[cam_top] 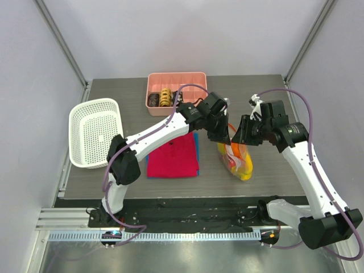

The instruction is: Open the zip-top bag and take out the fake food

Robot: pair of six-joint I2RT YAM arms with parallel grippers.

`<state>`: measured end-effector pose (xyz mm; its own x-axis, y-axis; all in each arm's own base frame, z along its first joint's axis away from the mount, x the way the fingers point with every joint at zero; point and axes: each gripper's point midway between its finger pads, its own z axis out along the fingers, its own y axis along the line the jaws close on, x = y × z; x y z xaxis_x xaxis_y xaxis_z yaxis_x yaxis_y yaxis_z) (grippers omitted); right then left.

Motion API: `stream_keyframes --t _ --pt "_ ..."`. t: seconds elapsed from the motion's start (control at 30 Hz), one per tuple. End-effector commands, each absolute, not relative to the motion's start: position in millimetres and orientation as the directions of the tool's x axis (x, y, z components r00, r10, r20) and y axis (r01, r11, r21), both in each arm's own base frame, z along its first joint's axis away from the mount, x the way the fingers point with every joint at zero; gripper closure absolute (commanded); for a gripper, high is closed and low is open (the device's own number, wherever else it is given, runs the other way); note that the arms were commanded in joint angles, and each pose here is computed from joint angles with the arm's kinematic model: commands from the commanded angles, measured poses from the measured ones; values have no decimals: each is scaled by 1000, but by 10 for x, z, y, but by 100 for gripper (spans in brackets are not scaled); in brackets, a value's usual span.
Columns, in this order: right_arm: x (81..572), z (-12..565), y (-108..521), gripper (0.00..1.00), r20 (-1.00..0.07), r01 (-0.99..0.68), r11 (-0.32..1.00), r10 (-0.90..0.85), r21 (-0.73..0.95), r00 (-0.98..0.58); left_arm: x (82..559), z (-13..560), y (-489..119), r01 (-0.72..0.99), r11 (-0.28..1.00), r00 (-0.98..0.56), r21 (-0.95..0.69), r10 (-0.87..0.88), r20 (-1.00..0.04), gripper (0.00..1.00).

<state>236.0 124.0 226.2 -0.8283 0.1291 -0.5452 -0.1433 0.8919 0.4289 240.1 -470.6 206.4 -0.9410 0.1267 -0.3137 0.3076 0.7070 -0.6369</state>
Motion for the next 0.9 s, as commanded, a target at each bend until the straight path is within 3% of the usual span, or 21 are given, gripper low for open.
stream_keyframes --t 0.0,0.03,0.1,0.33,0.57,0.87 --pt "2593 2343 1108 73 -634 -148 928 112 343 -765 2320 2479 -4608 389 663 -907 -640 154 -392 100" --pt "2598 2346 1089 86 -639 -144 932 110 332 -761 2308 2478 -4587 395 666 -904 -633 160 -396 100" --pt "2608 2368 1033 99 -651 -119 941 124 316 -749 2280 2439 -4499 396 681 -903 -615 170 -394 100" --pt "2566 2731 459 98 -780 90 983 179 157 -600 2213 2394 -4338 440 687 -883 -578 216 -416 100" --pt "2432 2923 222 99 -838 190 970 227 150 -496 2281 2516 -4549 440 632 -891 -638 216 -401 100" --pt "2536 2900 155 99 -871 204 972 201 120 -448 2532 2084 -4260 420 731 -891 -538 219 -397 100"
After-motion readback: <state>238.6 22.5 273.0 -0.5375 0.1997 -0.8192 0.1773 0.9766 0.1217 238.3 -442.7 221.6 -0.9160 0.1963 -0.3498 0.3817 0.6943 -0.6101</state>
